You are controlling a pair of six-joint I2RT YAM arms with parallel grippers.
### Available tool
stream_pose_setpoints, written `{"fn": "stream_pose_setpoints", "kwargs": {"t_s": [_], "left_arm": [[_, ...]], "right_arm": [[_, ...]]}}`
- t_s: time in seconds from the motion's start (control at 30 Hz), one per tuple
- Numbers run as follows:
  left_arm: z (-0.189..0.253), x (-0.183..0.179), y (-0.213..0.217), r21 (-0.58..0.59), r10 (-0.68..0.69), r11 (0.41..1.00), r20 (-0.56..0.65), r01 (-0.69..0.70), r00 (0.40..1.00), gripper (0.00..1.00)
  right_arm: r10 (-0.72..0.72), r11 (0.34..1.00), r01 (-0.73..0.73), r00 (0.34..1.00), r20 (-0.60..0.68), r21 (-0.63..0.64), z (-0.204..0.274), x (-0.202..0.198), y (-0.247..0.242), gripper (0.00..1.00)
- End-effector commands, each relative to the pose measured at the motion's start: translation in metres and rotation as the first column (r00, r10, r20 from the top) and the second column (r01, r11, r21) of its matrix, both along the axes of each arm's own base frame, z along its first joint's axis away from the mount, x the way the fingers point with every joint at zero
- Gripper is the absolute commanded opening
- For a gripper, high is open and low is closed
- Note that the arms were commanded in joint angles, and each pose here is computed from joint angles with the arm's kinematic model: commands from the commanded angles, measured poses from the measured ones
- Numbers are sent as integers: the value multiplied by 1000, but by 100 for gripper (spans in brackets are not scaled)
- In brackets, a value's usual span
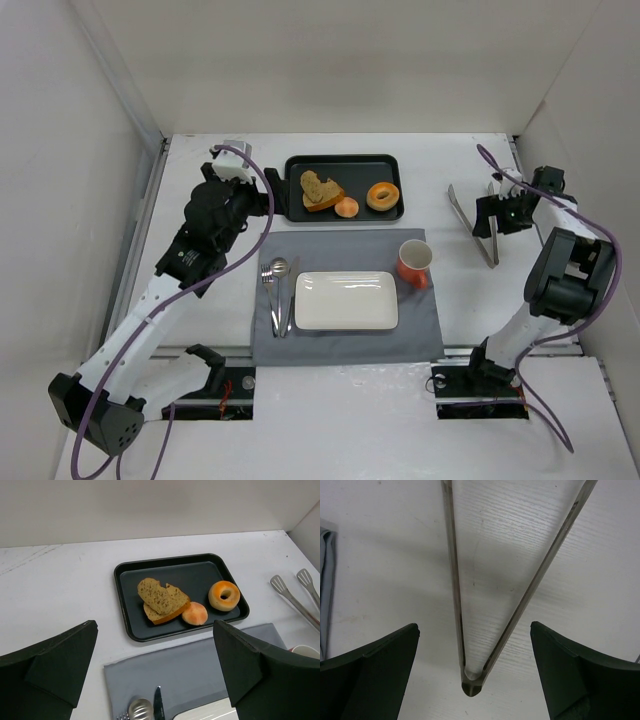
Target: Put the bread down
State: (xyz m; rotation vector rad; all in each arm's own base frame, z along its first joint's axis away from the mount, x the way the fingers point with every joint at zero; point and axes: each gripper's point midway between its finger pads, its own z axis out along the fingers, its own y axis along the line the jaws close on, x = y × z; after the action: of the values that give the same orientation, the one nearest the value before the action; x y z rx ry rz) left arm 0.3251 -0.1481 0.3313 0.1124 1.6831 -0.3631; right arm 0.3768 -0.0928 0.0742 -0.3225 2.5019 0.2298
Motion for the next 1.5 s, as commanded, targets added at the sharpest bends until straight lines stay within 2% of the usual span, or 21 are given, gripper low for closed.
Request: {"fn": "stream_pose_setpoints", "kwargs": {"t_s": [0.0, 0.6, 0.97, 1.47], "left_arm": [[35, -4, -3, -53, -17, 998, 82, 21, 997, 100], [35, -4, -3, -53, -17, 998, 82, 21, 997, 100], [35, -3, -2, -53, -8, 999, 82, 12, 997, 100], [35, -3, 0, -53, 1, 999, 82, 3, 997, 100]], "right_arm": [[1, 998, 3, 998, 56, -64, 8, 20, -15, 97], [6, 998, -7, 1000, -11, -63, -18, 32, -24, 96], [51, 996, -58, 993, -103, -68, -36, 25, -27, 95], [101, 969, -133, 983, -154, -208, -47, 32, -19, 94]]}}
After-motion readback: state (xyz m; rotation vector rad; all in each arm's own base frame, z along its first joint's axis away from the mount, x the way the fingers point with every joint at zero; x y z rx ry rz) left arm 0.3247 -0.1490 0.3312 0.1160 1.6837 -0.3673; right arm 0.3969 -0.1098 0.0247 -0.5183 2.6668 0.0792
